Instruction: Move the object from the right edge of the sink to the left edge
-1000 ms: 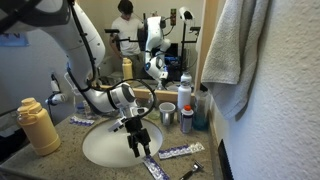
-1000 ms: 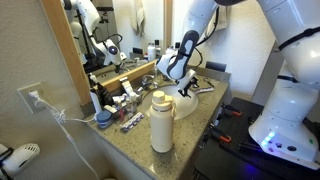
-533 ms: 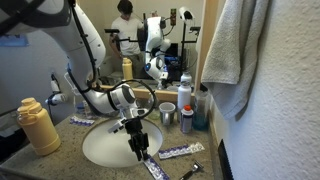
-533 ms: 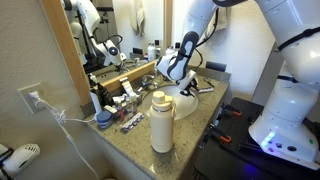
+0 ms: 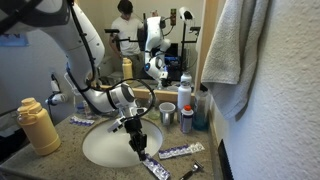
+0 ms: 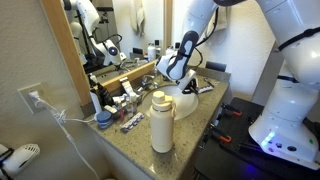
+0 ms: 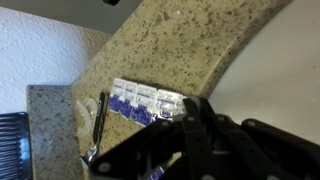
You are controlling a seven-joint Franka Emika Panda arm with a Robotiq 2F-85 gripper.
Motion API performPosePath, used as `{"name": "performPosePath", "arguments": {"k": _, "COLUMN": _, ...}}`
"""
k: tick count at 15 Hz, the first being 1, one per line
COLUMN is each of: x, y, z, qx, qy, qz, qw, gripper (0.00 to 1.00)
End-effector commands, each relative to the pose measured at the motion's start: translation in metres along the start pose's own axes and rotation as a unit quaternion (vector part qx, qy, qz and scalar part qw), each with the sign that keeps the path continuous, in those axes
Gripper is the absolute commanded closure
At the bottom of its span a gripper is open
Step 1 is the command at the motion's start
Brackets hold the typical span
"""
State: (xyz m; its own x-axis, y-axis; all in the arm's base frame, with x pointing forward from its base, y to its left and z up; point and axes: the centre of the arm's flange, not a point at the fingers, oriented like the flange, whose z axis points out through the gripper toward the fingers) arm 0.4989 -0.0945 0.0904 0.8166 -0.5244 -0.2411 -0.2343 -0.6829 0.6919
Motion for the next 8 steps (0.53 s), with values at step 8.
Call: {"name": "performPosePath", "arguments": {"k": 8, "x": -0.016, "y": 0.011, "z": -0.018, "qx": -0.008, "qy": -0.005, "qz": 0.027, "qw": 0.9996, "gripper": 0.98}}
